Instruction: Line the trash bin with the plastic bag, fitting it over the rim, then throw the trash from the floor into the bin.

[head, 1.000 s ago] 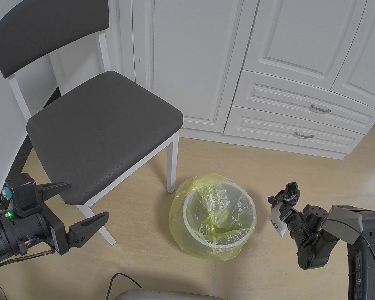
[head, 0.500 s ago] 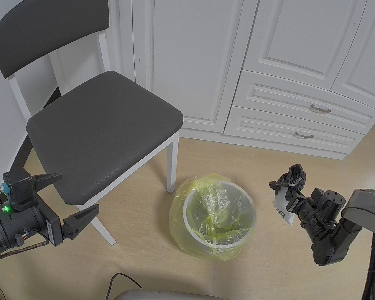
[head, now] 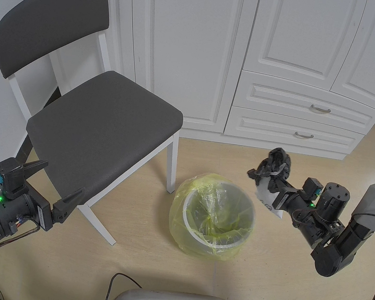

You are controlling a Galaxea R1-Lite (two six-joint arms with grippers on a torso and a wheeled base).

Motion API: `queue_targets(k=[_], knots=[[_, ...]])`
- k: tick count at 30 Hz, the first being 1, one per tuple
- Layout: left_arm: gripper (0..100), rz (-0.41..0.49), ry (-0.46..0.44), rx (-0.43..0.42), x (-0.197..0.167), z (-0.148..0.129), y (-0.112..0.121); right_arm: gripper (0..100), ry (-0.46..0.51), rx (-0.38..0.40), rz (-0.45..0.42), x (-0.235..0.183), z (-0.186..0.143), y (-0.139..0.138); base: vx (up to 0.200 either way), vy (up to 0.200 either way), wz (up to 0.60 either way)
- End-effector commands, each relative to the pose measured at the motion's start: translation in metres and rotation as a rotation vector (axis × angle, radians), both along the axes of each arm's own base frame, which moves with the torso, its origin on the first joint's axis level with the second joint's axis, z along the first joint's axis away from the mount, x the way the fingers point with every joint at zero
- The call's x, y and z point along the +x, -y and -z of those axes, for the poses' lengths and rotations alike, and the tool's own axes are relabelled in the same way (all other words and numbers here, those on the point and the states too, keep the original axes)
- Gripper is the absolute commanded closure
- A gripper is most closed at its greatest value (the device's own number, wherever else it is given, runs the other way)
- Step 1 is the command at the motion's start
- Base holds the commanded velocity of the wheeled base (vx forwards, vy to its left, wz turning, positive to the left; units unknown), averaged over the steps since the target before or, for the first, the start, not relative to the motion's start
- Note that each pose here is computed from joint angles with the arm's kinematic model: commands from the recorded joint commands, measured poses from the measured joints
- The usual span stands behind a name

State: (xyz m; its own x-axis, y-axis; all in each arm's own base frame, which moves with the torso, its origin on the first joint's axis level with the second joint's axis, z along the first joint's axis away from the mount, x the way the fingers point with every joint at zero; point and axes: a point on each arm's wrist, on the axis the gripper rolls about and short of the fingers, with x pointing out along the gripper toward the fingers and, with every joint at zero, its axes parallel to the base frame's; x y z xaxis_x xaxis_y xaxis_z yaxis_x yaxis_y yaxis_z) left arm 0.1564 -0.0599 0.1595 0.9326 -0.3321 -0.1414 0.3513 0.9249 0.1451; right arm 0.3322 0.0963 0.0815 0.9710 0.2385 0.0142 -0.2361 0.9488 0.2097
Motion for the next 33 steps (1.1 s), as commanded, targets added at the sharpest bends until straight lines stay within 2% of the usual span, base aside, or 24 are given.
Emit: queue_targets(k=[1, 4, 11, 13, 16, 23, 30, 33], knots=[[0, -0.013, 0.011, 0.006, -0.001, 0.0, -0.003, 100, -0.013, 0.023, -0.149, -0.028, -0.002, -0.045, 0.0, 0.0, 0.0], [0, -0.014, 0.015, 0.005, 0.0, 0.0, -0.003, 100, -0.067, 0.043, -0.185, -0.028, 0.016, -0.06, 0.0, 0.0, 0.0], [0, -0.02, 0.015, 0.007, 0.0, 0.0, -0.004, 100, -0.173, 0.237, -0.207, -0.008, 0.049, -0.083, 0.0, 0.0, 0.0], [0, -0.02, 0.013, 0.007, 0.0, 0.0, -0.004, 100, -0.199, 0.27, -0.203, -0.001, 0.061, -0.087, 0.0, 0.0, 0.0], [0, -0.02, 0.012, 0.008, 0.0, 0.001, -0.004, 100, -0.219, 0.282, -0.197, 0.005, 0.073, -0.089, 0.0, 0.0, 0.0], [0, -0.028, 0.006, 0.01, 0.002, 0.002, -0.005, 100, -0.287, 0.255, -0.176, 0.014, 0.115, -0.09, 0.0, 0.0, 0.0], [0, -0.028, 0.006, 0.01, 0.002, 0.002, -0.005, 100, -0.323, 0.24, -0.174, 0.011, 0.122, -0.083, 0.0, 0.0, 0.0], [0, -0.026, 0.002, 0.012, 0.002, 0.003, -0.004, 100, -0.358, 0.217, -0.231, 0.001, 0.121, -0.079, 0.0, 0.0, 0.0]])
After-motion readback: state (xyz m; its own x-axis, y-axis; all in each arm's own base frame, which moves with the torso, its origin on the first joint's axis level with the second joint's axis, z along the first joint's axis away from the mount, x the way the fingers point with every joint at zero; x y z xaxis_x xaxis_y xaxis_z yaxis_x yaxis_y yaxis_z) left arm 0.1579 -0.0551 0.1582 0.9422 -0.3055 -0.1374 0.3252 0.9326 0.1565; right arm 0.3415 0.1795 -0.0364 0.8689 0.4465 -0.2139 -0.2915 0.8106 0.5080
